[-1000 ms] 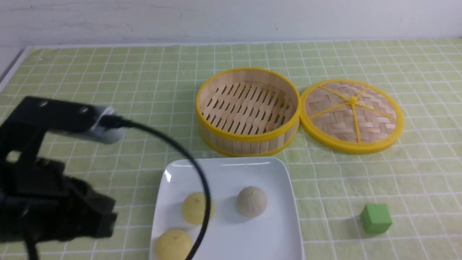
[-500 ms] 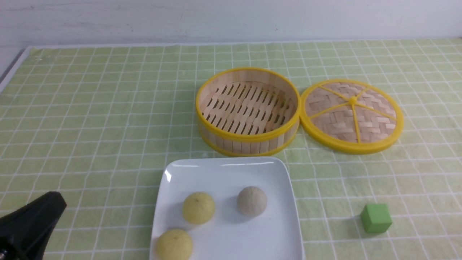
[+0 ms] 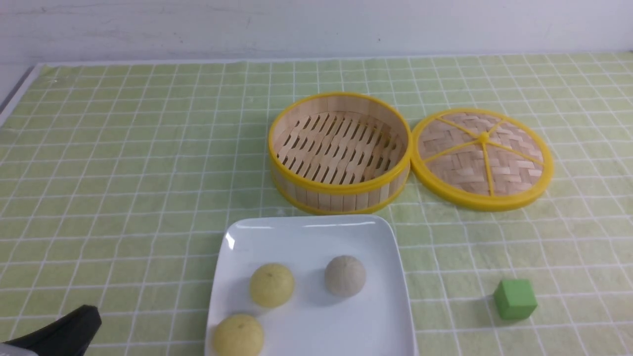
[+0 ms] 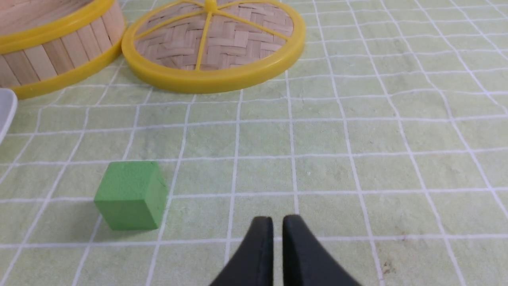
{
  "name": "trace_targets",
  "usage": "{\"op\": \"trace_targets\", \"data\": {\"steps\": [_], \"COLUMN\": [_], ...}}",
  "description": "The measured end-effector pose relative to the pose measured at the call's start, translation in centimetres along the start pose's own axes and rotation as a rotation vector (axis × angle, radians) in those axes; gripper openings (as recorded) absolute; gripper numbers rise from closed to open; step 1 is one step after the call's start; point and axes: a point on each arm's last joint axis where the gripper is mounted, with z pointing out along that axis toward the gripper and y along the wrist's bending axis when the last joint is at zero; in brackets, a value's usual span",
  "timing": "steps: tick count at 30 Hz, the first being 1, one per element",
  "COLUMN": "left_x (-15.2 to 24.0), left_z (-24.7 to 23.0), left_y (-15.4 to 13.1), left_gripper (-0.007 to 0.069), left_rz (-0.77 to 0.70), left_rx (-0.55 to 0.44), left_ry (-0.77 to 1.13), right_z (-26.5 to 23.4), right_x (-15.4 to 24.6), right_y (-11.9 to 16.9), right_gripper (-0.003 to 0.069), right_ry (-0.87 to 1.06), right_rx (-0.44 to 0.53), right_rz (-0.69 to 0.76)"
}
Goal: Put the steamed buns into the plate on the green tablecloth.
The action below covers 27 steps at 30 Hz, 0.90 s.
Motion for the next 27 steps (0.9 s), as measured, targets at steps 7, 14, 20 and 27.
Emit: {"op": "trace_targets", "data": {"steps": [7, 14, 20, 27], "left_x": [1.6, 3.8, 3.8, 3.8], "left_z": [-1.6, -1.1, -1.2, -1.3], "left_y": [1.6, 2.2, 2.2, 2.5], "left_gripper": [0.0002, 0.0005, 0.0012, 0.0016], "left_rz": [-0.014, 0.005, 0.01, -0.005], "left_rx": [-0.245, -0.325, -0.329, -0.391], "left_ry": [0.062, 0.091, 0.09, 0.088], "right_z": [0.0, 0.0, 0.0, 0.0], "right_x": [0.0, 0.0, 0.0, 0.0], "right_y": [0.0, 0.0, 0.0, 0.0], "right_gripper": [0.0074, 0.0081, 0.0083, 0.0093], "right_ry": [0.0, 0.0, 0.0, 0.0], "right_rx": [0.0, 0.004, 0.005, 0.005], "right_rz": [0.0, 0.001, 0.001, -0.006]}}
